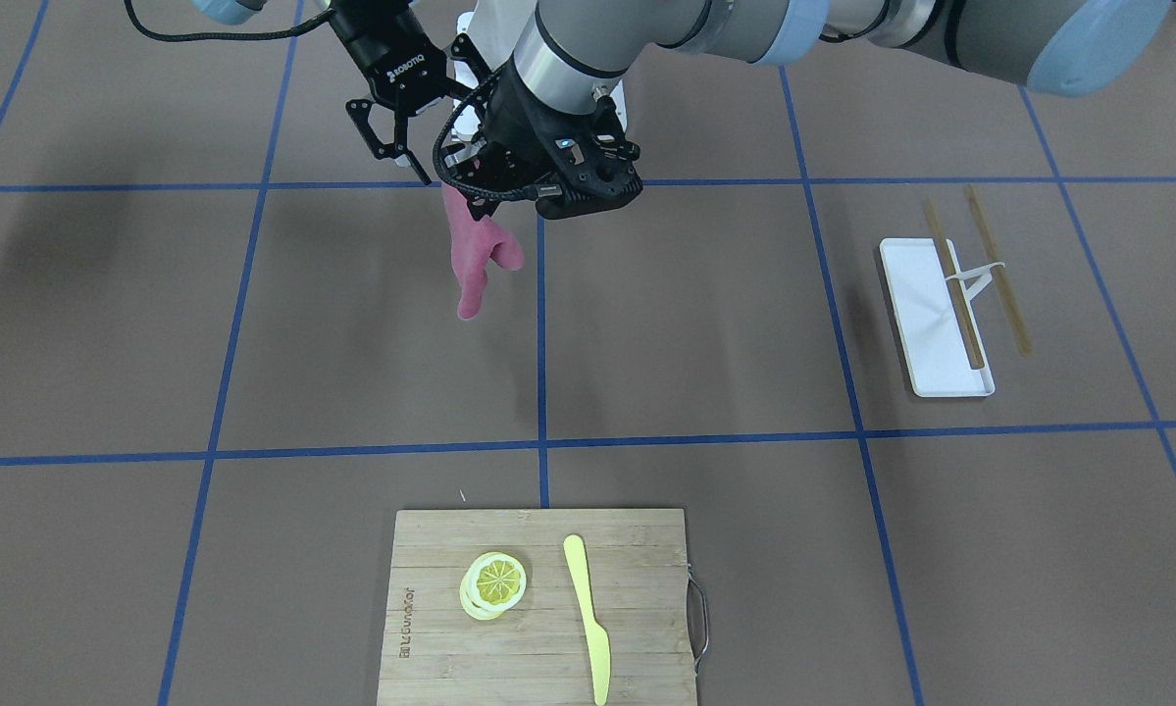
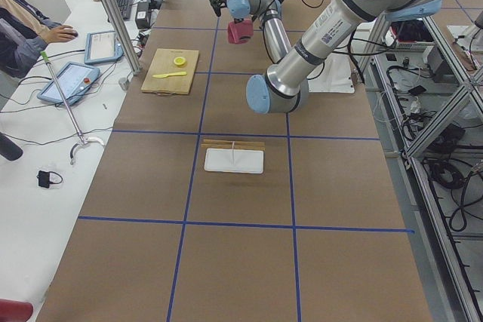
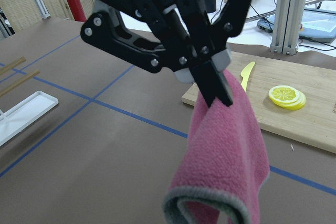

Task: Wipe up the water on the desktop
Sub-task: 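Move the open right gripper up to the hanging cloth below the left gripper, then close the right gripper on the lower part of the cloth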

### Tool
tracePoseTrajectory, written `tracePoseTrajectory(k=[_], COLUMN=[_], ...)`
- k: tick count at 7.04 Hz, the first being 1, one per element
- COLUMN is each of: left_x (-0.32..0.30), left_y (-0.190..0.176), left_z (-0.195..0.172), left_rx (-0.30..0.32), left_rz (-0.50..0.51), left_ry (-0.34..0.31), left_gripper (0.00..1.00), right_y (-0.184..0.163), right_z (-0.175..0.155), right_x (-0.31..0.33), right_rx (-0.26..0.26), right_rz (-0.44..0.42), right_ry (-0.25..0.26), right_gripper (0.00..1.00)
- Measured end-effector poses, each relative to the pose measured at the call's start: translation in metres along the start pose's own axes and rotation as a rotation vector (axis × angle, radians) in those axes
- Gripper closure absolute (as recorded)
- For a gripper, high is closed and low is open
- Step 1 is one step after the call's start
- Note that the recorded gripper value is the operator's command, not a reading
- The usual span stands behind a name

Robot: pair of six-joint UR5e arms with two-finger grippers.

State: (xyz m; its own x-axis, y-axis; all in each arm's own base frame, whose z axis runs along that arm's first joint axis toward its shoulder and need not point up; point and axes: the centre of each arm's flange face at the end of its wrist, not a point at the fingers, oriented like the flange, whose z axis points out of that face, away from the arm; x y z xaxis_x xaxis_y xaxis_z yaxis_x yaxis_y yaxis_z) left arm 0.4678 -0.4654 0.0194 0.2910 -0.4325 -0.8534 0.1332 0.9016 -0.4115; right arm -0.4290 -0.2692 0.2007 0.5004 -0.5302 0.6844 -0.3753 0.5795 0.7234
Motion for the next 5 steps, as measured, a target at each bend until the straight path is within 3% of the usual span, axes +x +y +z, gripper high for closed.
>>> tracePoseTrajectory(k=[5], left_x=[0.000], left_y=[0.012], left_z=[0.000], left_rx=[-0.016], left_rz=[0.009], left_ry=[0.012], left_gripper=[1.00], right_y=[-0.014], right_z=[0.007], right_x=[0.000], right_rx=[0.047], right_rz=[0.010], right_ry=[0.023], right_gripper=[0.28])
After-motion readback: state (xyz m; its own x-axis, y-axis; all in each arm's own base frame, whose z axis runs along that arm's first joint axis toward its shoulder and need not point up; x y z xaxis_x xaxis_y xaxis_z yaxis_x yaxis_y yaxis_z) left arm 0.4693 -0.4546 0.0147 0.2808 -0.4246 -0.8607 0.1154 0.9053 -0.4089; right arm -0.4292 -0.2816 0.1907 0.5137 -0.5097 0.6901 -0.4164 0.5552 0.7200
